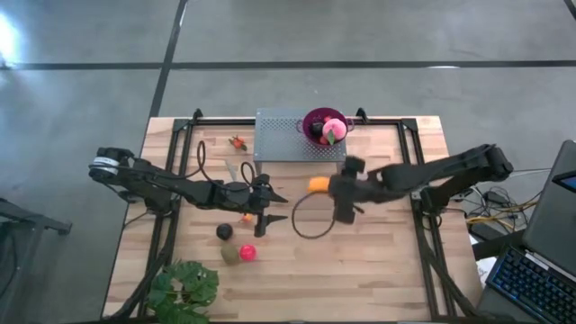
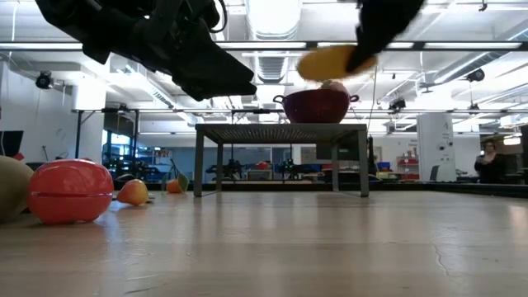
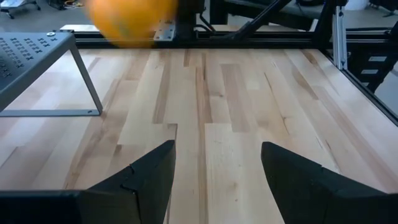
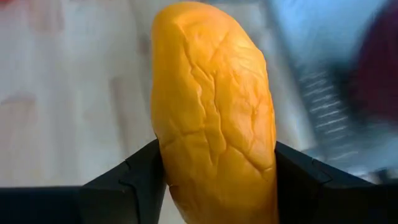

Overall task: Pick & Place Fruit
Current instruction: Put the mango into the purple bowl on the shelf, then put the pear into the purple bowl on the shelf

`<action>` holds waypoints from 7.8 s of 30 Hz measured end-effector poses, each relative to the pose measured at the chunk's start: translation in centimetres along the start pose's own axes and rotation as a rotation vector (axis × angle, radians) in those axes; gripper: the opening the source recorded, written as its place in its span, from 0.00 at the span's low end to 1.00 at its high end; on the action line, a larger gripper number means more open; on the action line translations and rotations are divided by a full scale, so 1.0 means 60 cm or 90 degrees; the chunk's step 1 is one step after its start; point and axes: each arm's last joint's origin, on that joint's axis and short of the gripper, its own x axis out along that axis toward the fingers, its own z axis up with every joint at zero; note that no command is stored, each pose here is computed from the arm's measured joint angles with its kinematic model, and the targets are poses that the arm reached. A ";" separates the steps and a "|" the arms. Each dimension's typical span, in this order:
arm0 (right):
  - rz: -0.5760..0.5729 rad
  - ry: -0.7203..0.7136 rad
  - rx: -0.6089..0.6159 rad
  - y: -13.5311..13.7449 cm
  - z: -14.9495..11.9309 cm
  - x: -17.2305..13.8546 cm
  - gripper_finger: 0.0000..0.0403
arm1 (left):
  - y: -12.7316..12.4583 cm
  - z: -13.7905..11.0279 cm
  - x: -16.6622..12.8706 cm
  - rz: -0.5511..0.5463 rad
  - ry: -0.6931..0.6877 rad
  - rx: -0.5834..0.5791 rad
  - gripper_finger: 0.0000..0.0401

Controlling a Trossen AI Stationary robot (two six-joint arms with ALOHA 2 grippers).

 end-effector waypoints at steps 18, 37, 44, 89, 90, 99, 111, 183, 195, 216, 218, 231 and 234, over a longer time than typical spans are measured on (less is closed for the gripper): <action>-0.148 -0.067 0.021 -0.232 0.112 -0.069 0.55 | 0.000 -0.002 0.000 0.000 0.010 -0.001 0.61; -0.104 -0.003 -0.018 -0.359 0.099 0.013 0.55 | 0.003 0.029 0.004 0.048 -0.027 0.009 0.61; -0.097 0.008 -0.055 -0.368 0.109 0.031 0.54 | 0.003 0.041 0.005 0.052 -0.040 0.043 0.61; 0.095 0.094 -0.022 -0.311 0.147 -0.031 0.54 | 0.006 0.052 -0.001 0.081 -0.050 0.043 0.61; 0.124 0.092 -0.017 -0.297 0.144 -0.035 0.54 | 0.006 0.059 -0.004 0.090 -0.054 0.044 0.61; 0.193 0.094 -0.025 -0.182 0.074 -0.011 0.53 | 0.012 0.098 -0.059 0.142 -0.033 0.026 0.61; 0.210 0.028 0.015 -0.114 -0.084 0.082 0.53 | 0.040 0.078 -0.087 0.440 0.047 0.019 0.61; 0.224 -0.094 -0.011 -0.059 -0.170 0.126 0.79 | -0.062 0.003 -0.137 0.191 0.309 -0.111 0.61; 0.225 -0.155 -0.009 -0.063 -0.158 0.112 0.73 | -0.104 -0.043 -0.109 0.202 0.368 -0.147 0.61; 0.228 -0.188 0.002 -0.062 -0.149 0.109 0.65 | -0.106 -0.113 -0.053 0.307 0.450 -0.128 0.61; 0.228 -0.187 0.002 -0.062 -0.150 0.109 0.64 | -0.102 -0.113 -0.051 0.313 0.452 -0.129 0.61; 0.229 -0.196 0.004 -0.062 -0.148 0.108 0.63 | -0.087 -0.125 -0.055 0.345 0.486 -0.104 0.61; 0.229 -0.196 0.004 -0.062 -0.148 0.108 0.65 | -0.087 -0.125 -0.054 0.346 0.484 -0.108 0.61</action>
